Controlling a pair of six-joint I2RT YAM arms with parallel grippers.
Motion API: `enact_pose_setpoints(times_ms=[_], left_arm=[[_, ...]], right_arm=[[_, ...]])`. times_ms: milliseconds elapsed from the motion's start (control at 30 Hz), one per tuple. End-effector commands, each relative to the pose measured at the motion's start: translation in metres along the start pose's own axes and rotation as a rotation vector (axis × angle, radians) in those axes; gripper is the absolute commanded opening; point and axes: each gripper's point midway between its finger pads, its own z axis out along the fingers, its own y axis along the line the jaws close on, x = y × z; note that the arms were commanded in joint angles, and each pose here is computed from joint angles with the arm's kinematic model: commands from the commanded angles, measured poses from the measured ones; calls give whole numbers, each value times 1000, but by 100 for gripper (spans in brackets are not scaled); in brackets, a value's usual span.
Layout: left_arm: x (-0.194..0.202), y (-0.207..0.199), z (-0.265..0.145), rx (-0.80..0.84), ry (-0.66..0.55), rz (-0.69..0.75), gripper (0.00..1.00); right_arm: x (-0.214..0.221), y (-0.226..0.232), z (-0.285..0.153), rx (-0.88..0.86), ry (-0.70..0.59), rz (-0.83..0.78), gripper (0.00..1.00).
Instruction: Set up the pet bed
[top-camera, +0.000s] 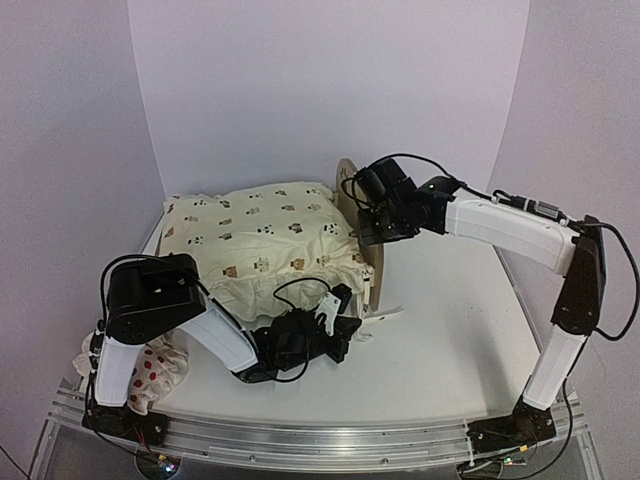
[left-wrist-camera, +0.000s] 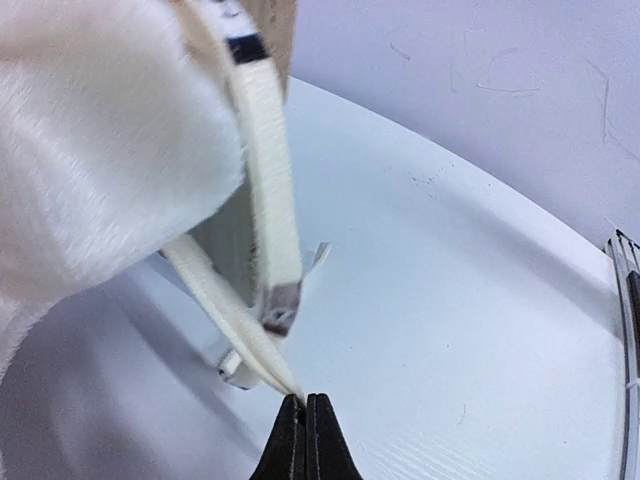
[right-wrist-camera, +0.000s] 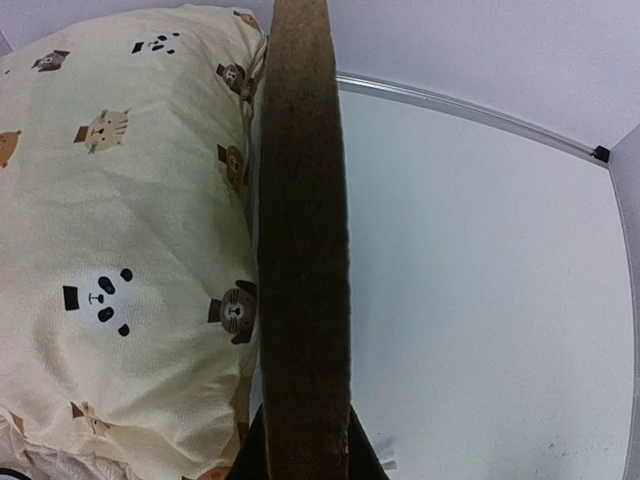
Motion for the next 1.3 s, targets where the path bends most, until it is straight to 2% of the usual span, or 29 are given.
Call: enact_pose_setpoints(times_ms=[0,367,400,500,600,733,800,933,1067,1167,1267], left_arm=[[-3,-17,-8,56,46,-37,0],[8,-2,-18,-21,113,-18,0],[8,-1,-19,-26,114,-15,0],[7,4,-24,-49,125,-14,0],[4,8,-28,-81,148,-14,5],[0,13,-34,-117,175,-6,18],[-3,15,-37,-134,181,5,30],[-8,17,-31,-165,202,48,35],[-3,15,-16,-189,282,69,38],[0,18,-11,-232,318,38,40],[-1,19,-12,-250,328,14,41]], right_arm=[[2,-7,20,60,-31,-78,0],[13,-18,38,33,-40,-99,0],[14,-15,37,15,-37,-109,4],[15,-10,33,-32,-29,-129,26],[16,-11,24,-56,-28,-143,45],[19,-16,6,-85,-25,-151,68],[24,-22,-5,-98,-27,-143,74],[50,-33,-17,-117,4,-119,77],[93,-40,-18,-150,82,-104,76],[123,-40,-15,-180,148,-84,73],[154,-32,-14,-259,210,-53,64]])
